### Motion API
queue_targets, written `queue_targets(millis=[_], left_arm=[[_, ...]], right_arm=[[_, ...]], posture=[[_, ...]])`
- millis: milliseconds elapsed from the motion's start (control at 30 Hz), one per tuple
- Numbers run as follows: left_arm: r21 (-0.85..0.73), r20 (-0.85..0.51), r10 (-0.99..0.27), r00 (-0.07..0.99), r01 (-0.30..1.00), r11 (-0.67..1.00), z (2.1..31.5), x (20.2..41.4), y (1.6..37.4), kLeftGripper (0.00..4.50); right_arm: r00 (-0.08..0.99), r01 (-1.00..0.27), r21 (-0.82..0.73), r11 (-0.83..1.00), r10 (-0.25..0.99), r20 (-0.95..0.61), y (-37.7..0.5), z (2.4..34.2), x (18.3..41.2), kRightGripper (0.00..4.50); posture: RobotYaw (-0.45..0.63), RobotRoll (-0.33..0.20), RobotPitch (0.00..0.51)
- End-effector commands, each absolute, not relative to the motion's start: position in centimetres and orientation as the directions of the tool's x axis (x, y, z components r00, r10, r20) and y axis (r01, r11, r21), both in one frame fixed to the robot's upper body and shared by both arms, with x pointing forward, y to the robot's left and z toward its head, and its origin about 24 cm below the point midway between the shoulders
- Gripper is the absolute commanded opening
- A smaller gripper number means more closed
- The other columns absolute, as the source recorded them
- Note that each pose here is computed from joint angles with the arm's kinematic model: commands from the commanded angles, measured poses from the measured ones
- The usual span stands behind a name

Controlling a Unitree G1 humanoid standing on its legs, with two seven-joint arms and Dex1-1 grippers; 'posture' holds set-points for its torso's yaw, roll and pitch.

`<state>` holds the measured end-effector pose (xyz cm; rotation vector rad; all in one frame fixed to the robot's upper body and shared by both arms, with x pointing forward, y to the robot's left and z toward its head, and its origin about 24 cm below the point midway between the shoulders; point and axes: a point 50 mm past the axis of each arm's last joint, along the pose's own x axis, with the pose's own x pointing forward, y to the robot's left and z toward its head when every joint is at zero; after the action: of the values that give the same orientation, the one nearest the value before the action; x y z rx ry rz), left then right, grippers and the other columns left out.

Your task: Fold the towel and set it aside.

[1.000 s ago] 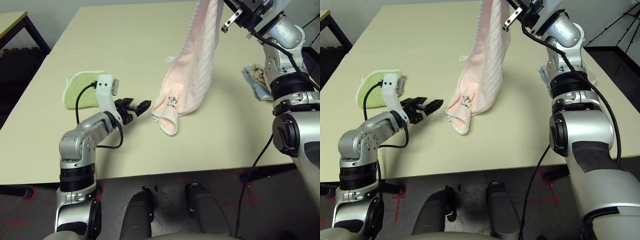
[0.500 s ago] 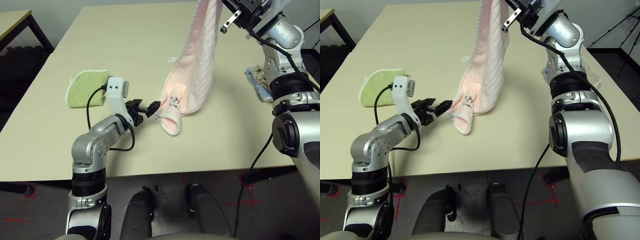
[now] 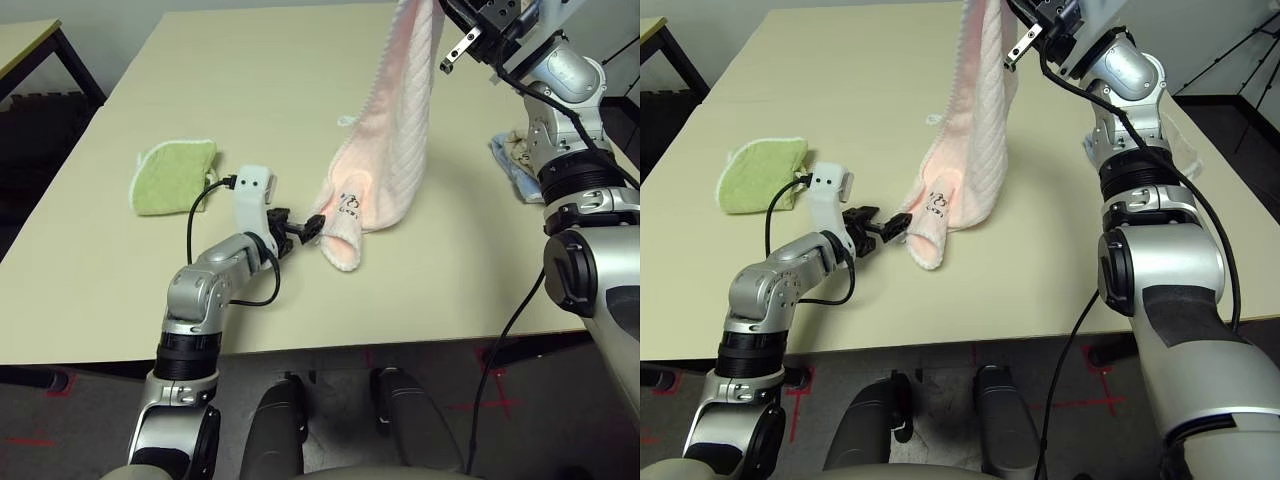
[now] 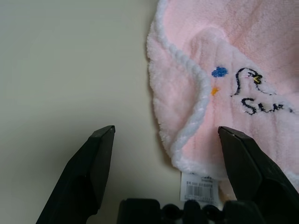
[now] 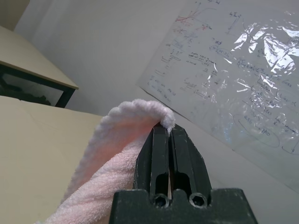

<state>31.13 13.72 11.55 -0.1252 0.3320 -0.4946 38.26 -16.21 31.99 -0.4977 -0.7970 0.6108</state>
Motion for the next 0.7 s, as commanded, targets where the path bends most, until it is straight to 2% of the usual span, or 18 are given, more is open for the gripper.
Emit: queue_targets(millis=[33, 100, 200, 533, 700], left_arm=[[-0.214, -0.289, -0.505, 0.813, 0.460, 0.862, 11.2, 31.3, 13.2, 4.50], [-0.221, -0.288, -0.511, 0.810, 0.463, 0.858, 11.1, 31.4, 13.1, 4.50], [-0.247, -0.285, -0.532, 0.798, 0.475, 0.845, 11.1, 31.5, 12.7, 3.86], [-0.225, -0.303, -0.537, 0.787, 0.489, 0.843, 10.9, 31.3, 12.9, 0.03], [-0.133, -0.266, -0.423, 0.866, 0.402, 0.906, 12.4, 31.9, 16.0, 0.03]], right_arm=[[0.547, -0.294, -0.631, 0.718, 0.668, 0.505, -16.5, 32.1, 38.1, 0.03], [0.549, -0.292, -0.632, 0.718, 0.666, 0.504, -16.5, 32.2, 38.1, 0.03], [0.552, -0.287, -0.634, 0.718, 0.665, 0.503, -16.6, 32.2, 38.1, 0.00], [0.569, -0.283, -0.629, 0.724, 0.655, 0.498, -16.7, 31.8, 38.2, 0.00], [0.644, -0.312, -0.576, 0.756, 0.614, 0.457, -17.3, 29.9, 38.7, 0.00]], posture=[[-0.13, 0.000, 0.162], [-0.13, 0.000, 0.163], [-0.14, 0.000, 0.162], [-0.14, 0.000, 0.159], [-0.12, 0.000, 0.156]])
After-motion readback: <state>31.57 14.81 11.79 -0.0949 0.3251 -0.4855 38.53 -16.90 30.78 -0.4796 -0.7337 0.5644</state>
